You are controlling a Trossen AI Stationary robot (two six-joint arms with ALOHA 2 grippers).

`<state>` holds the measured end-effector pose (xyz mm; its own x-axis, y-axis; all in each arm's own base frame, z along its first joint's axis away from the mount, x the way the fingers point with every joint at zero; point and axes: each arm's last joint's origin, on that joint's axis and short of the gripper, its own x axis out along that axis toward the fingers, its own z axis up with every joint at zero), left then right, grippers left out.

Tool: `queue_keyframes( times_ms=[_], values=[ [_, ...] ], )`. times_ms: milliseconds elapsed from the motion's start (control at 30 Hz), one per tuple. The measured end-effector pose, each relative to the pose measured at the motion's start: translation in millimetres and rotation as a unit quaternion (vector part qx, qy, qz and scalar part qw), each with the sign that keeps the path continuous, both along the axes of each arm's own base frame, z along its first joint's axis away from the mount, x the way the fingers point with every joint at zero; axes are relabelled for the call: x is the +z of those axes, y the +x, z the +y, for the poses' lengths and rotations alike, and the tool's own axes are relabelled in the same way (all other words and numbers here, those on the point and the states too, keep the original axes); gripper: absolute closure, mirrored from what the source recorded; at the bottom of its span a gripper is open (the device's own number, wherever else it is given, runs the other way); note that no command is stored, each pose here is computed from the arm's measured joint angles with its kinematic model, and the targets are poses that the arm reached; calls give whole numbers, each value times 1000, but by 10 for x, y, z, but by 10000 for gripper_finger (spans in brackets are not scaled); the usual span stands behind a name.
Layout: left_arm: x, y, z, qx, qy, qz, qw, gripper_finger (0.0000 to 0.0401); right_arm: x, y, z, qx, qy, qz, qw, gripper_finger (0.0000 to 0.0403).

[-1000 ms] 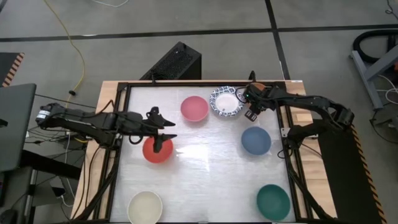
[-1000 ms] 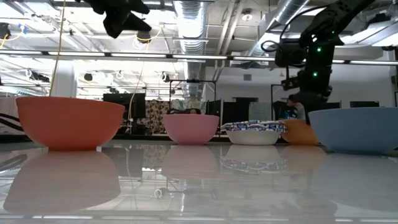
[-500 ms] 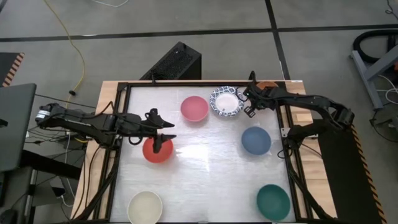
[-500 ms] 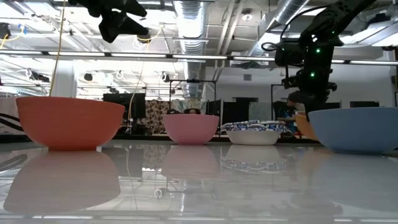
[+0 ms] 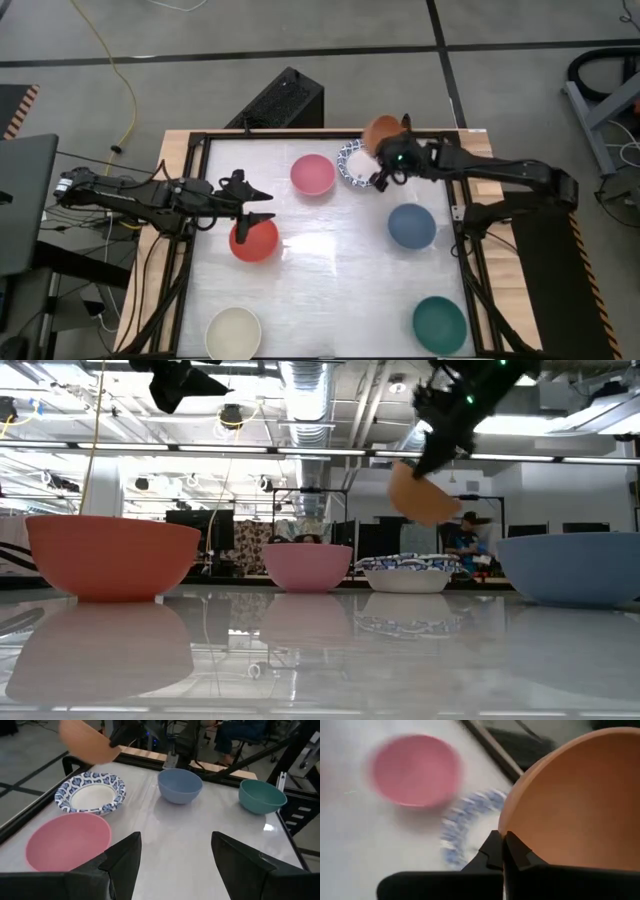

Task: Nest bowls inside each other
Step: Stack the light orange bowl into the stacked white paper bowl

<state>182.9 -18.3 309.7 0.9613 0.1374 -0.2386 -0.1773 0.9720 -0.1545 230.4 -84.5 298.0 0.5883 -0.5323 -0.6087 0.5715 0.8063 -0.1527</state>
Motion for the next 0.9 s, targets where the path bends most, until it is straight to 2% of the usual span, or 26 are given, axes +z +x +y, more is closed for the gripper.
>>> queue_keyframes(
  times_ms=[133, 300, 400, 600, 900],
  values=[
    [-6, 7, -3, -3, -1, 2, 1000, 170, 17, 229, 56, 50, -11, 51, 997, 401],
    [-15, 10, -5, -3, -5, 6, 1000, 170, -160, 433, -30, 54, 35, 182, 981, 401],
    [-27, 1, -5, -3, -7, 12, 1000, 170, -255, 544, -69, 57, 52, 229, 970, 401],
    [-28, 0, -13, -16, -12, 13, 1000, 170, -324, 730, -99, 92, 87, 236, 964, 401],
    [-45, -5, -12, -15, -10, 23, 1000, 170, -473, 770, -240, 84, 125, 250, 956, 401]
  ],
)
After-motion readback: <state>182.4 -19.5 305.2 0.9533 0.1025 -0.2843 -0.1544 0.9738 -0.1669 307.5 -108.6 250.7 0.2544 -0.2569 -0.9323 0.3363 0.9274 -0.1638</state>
